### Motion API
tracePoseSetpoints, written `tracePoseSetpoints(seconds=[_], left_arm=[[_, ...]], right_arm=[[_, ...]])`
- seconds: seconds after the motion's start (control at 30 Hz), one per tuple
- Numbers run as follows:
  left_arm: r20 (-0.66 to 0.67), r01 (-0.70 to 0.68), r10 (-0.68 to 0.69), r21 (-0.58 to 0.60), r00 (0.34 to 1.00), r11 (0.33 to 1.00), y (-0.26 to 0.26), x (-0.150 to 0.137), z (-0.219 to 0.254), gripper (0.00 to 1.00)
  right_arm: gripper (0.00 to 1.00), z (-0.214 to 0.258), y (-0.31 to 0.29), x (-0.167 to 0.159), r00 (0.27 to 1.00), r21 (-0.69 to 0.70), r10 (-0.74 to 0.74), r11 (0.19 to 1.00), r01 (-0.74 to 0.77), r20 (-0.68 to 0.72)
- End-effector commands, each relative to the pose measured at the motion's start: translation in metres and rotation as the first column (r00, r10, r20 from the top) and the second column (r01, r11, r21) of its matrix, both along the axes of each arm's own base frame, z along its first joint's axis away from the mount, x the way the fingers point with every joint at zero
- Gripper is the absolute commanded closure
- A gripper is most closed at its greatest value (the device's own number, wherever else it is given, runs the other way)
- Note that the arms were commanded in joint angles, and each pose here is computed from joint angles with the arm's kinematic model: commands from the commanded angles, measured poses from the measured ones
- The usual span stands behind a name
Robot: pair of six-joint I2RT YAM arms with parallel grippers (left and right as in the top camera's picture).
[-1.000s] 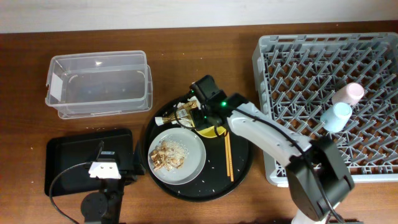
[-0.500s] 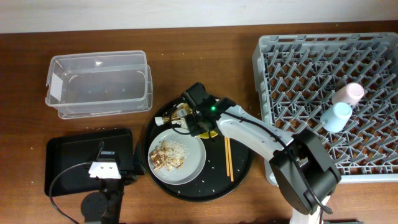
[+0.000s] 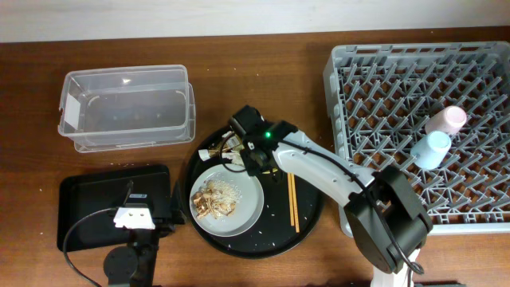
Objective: Sort waste into correct bins and load items into the dishwasher rack
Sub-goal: 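Return the right gripper to the tray above the yellow bowl, then grasp the yellow bowl rim with the right gripper and lift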
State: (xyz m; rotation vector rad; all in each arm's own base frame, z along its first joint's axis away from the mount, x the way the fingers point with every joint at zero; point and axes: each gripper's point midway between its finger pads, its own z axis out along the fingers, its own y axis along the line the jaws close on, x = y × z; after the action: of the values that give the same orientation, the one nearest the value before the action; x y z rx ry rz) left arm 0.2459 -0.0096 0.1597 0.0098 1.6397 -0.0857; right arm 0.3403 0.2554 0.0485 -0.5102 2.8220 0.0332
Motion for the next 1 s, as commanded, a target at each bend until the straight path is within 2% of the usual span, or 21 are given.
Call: tracePoseSetpoints(seconds=[0.0,0.1,0.23,0.67,0.77,0.97], left_arm=[[-0.004,0.001,-0.001,0.015,1.000,1.000,0.000,0.000,-0.002,0.00],[-0.004,0.001,-0.001,0.015,1.000,1.000,0.000,0.000,-0.002,0.00],[-0.004,0.001,-0.001,0.015,1.000,1.000,0.000,0.000,-0.002,0.00],[-0.004,0.001,-0.001,0.015,1.000,1.000,0.000,0.000,-0.002,0.01],[-0.004,0.001,-0.001,0.015,1.000,1.000,0.000,0.000,-0.002,0.00],[-0.004,0.001,-0.001,0.015,1.000,1.000,0.000,0.000,-0.002,0.00]], right_arm=[[0.48,0.039,0.000,0.020,0.997,-0.039,-0.030,0.999,0.033,0.073],[0.46,0.063,0.011,0.018,0.999,0.006,-0.008,1.000,0.008,0.050],[0.44,0.060,0.031,0.006,0.996,0.092,0.087,0.992,-0.085,-0.021],[0.45,-0.001,0.020,-0.016,0.984,0.034,0.089,0.996,-0.085,-0.156],[0.46,-0.009,0.024,-0.020,0.975,0.035,0.136,0.991,-0.132,-0.178],[0.46,-0.014,0.027,-0.023,0.974,0.006,0.156,0.988,-0.157,-0.162]])
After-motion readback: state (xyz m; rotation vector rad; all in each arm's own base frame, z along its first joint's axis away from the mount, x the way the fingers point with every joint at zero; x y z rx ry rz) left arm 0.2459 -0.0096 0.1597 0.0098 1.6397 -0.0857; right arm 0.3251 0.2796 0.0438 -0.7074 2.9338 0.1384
